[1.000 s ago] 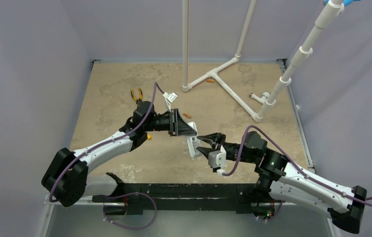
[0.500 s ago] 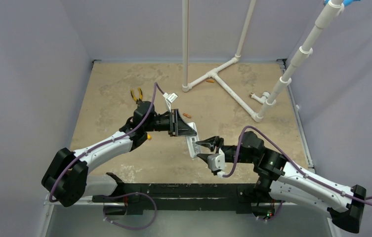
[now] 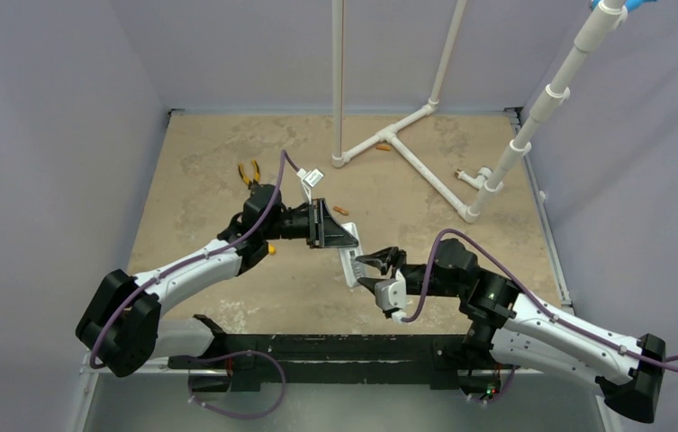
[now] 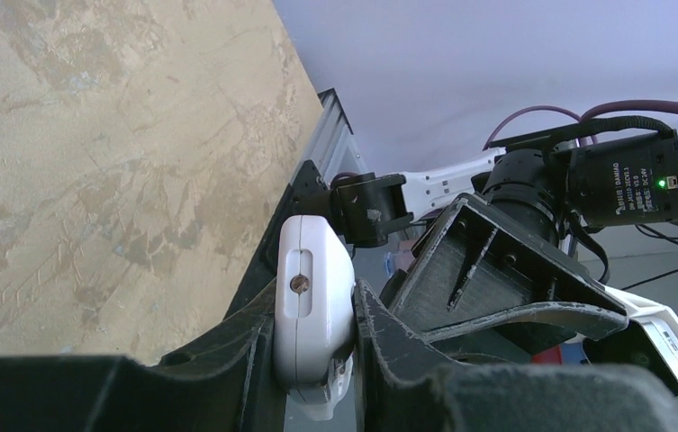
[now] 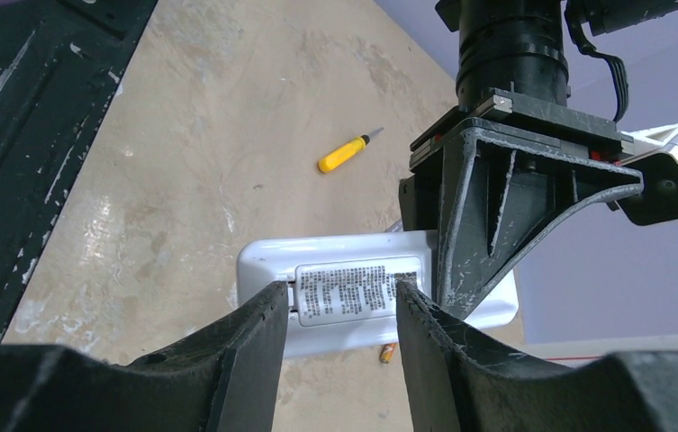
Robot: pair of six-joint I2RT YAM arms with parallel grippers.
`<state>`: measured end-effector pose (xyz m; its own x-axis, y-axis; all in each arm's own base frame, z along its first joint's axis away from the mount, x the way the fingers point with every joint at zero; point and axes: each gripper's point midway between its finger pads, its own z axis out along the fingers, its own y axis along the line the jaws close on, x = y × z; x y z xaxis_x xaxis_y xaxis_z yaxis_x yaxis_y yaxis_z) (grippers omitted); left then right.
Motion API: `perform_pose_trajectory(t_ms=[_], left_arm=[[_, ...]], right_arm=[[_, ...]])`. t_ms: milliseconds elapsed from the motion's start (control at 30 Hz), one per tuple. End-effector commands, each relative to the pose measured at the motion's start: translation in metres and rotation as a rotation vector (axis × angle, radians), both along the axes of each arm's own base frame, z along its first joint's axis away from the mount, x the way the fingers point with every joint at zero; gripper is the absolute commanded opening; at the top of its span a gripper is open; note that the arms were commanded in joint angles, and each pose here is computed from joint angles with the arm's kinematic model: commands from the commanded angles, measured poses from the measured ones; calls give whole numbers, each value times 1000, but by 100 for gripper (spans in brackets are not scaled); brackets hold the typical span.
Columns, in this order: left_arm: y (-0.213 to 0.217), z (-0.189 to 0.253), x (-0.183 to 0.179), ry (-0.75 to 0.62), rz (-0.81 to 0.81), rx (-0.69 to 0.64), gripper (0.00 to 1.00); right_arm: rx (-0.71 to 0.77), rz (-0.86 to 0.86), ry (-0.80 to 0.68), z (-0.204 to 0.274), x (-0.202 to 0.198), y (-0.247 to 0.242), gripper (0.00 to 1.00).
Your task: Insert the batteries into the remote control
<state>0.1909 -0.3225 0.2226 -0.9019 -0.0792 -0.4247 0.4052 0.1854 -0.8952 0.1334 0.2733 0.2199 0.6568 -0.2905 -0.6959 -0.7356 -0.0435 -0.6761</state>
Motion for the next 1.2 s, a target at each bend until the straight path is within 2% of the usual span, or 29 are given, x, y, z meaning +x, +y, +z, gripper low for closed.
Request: perform_pose_trajectory(t_ms=[0, 533, 667, 867, 1167], left_arm=[[-5, 28, -1, -55, -34, -71, 0], [-12, 25, 5, -32, -45, -76, 0], [-12, 26, 7, -31, -43, -77, 0], [-13, 25, 7, -27, -43, -75, 0], [-12, 24, 5, -27, -45, -72, 0]], right_arm=[[11, -44, -54, 16, 11, -2, 47], [190, -145, -149, 58, 21, -15, 49], [169, -103, -127, 54, 14, -12, 53], [2, -9, -11, 19, -2, -7, 55], [27, -51, -32, 20, 6, -8, 55]])
